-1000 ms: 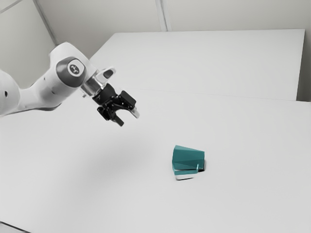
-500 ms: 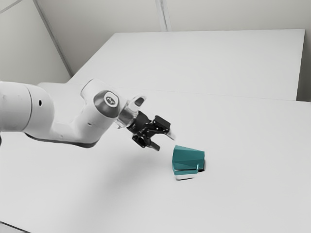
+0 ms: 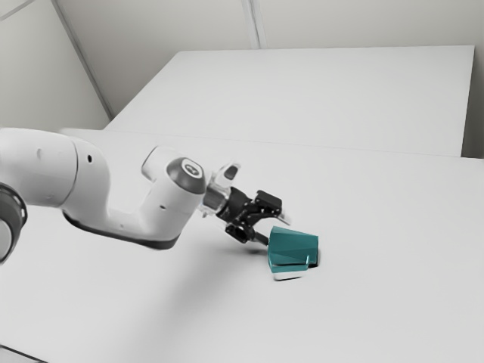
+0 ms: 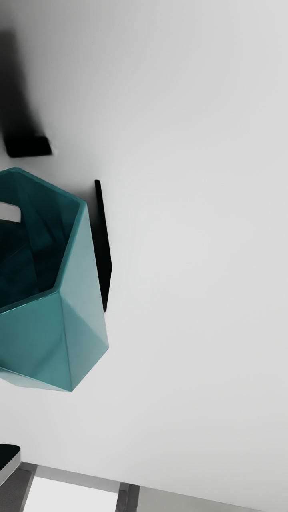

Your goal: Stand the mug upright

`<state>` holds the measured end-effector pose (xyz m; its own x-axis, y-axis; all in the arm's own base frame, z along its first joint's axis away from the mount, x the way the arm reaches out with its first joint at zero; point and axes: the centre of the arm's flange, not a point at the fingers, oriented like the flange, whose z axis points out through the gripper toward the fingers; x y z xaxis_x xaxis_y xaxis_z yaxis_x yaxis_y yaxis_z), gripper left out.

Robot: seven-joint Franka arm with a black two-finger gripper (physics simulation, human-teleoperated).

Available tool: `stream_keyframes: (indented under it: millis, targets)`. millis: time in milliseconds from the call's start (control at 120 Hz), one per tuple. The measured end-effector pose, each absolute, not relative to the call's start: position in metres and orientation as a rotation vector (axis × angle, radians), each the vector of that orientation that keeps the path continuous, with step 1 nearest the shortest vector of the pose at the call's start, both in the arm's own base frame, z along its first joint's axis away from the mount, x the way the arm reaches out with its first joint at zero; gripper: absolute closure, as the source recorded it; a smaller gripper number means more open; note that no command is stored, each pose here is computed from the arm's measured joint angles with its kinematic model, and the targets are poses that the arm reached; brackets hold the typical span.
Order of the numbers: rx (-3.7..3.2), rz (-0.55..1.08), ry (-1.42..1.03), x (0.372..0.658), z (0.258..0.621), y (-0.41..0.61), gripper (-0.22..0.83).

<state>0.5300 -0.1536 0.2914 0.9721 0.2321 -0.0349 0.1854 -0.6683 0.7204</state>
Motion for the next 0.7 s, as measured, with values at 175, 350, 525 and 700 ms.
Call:
stream_keyframes:
  millis: [175, 350, 525, 700]
  targets:
    - [2.282, 0.090, 0.283, 0.529, 0.282, -0.160, 0.07]
    - [2.267, 0.131, 0.218, 0.532, 0.290, -0.168, 0.50]
    - [2.255, 0.170, 0.147, 0.536, 0.302, -0.177, 0.68]
    - [2.242, 0.203, 0.076, 0.534, 0.318, -0.190, 0.75]
